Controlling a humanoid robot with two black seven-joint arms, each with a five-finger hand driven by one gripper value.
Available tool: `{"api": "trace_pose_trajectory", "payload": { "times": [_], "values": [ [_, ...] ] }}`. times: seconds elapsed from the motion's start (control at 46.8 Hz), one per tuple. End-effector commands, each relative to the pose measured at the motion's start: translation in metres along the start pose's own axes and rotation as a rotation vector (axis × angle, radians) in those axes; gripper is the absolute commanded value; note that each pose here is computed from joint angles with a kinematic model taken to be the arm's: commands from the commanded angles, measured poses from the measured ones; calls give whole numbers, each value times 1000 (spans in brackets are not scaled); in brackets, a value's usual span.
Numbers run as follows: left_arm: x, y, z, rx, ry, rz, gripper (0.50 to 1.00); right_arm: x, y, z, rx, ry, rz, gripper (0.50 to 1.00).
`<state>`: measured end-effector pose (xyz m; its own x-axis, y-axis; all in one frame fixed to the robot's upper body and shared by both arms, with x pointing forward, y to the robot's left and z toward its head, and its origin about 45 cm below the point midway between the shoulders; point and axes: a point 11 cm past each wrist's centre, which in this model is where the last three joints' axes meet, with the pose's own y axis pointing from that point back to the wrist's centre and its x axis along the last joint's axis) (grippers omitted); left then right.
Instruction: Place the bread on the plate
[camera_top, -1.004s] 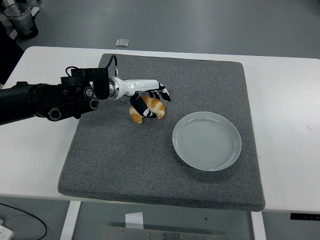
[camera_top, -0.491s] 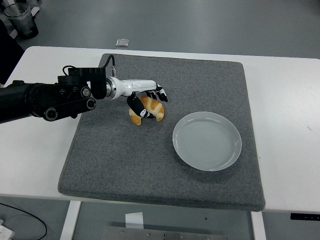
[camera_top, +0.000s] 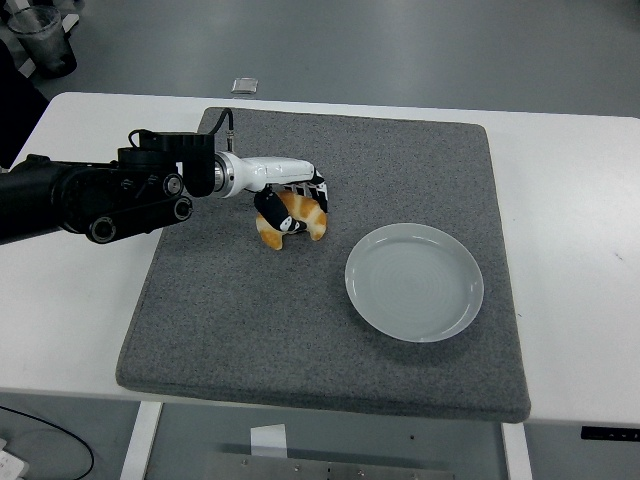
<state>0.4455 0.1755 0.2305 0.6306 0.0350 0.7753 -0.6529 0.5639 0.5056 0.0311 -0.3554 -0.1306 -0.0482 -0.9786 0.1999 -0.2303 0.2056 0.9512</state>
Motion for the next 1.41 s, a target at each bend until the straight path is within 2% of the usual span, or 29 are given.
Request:
{"api": "trace_pose_trajectory", "payload": {
  "times": [0.0, 0.299, 0.513, 1.111, 1.261, 1.389],
  "values": [
    [2, 0, 0, 0, 0, 4, 500, 0, 0, 0, 0, 0, 0, 932],
    [24, 4, 10, -22, -8, 44, 500, 0, 0, 0, 0, 0, 0, 932],
    [60, 14, 25, -47, -32, 102, 500, 0, 0, 0, 0, 0, 0, 932],
    [153, 44, 96, -160, -109, 239, 500, 0, 0, 0, 0, 0, 0, 932],
    [158, 42, 113, -187, -122, 240, 500, 0, 0, 0, 0, 1, 0, 932],
    [148, 27, 137, -237, -130, 211, 500, 0, 0, 0, 0, 0, 0, 932]
  ]
}}
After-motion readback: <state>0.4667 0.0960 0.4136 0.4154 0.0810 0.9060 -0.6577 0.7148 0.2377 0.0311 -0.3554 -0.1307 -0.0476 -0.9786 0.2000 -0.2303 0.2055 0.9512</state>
